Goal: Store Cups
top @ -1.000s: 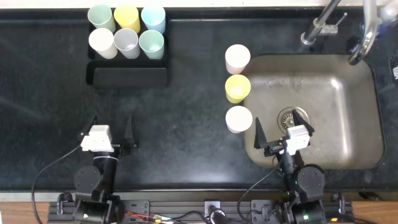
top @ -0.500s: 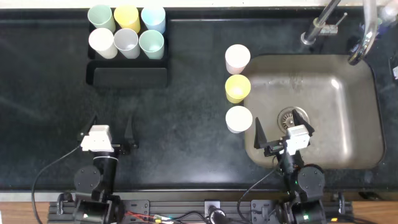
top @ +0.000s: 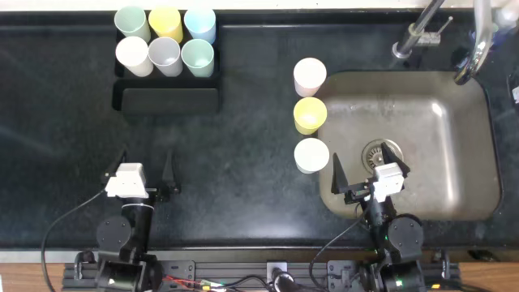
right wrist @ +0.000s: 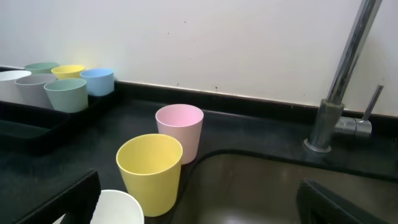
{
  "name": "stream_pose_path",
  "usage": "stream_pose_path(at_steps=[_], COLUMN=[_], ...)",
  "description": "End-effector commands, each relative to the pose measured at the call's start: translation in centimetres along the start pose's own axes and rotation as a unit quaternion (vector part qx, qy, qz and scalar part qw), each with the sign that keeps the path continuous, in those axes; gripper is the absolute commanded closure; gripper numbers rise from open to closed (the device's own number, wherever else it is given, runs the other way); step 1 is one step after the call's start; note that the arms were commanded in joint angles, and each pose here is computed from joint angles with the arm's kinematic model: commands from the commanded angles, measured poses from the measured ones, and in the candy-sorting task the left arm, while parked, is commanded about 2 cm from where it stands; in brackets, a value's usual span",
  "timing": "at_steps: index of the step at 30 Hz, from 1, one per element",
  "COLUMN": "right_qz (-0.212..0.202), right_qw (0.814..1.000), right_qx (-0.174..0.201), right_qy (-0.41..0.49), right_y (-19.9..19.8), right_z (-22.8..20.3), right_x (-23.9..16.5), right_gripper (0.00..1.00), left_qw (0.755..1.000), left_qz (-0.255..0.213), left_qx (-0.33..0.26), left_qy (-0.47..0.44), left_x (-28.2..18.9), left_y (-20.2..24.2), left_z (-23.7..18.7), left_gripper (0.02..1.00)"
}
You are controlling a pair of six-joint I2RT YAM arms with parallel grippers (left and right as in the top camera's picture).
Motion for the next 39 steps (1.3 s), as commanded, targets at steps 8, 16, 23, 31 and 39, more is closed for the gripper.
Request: stream_pose_path(at_steps=[8,16,23,31,39], right_qz=[-0.005,-0.005,-0.005,-0.005,-0.005], right_qw=[1.0,1.0,1.0,1.0,1.0], right_qx=[-0.002,-0.002,-0.002,-0.002,-0.002], right_qy=[-0.001,-0.001,-0.001,-0.001,-0.001], right_y=[-0.1,-0.1,-0.1,-0.1,-0.1], right_z=[-0.3,-0.3,-0.3,-0.3,-0.3], right_x=[0.0,0.0,0.0,0.0,0.0], right_gripper=[0.003,0.003,0.003,0.003,0.005], left_qw=[1.0,1.0,1.0,1.0,0.996], left_qz=[0.001,0.001,0.002,0.001,-0.02], left_qx=[0.008,0.008,0.008,0.007,-0.012], left_qy=[-0.003,-0.003,-0.003,-0.007,-0.082], left_x=[0.0,0.0,0.0,0.0,0.0], left_y=[0.1,0.1,0.1,0.1,-0.4], left_z=[0.0,0.0,0.0,0.2,2.7], left_gripper=[0.018,0.018,0.018,0.02,0.018])
Point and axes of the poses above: each gripper's point midway between its finger pads, its own x axis out along the fingers, its own y axis along the line the jaws close on, z = x × y, the point moved 9 cm from there along -x, back along the fingers, and after that the axes turned 6 degrees about -x, right-handed, at the moved point
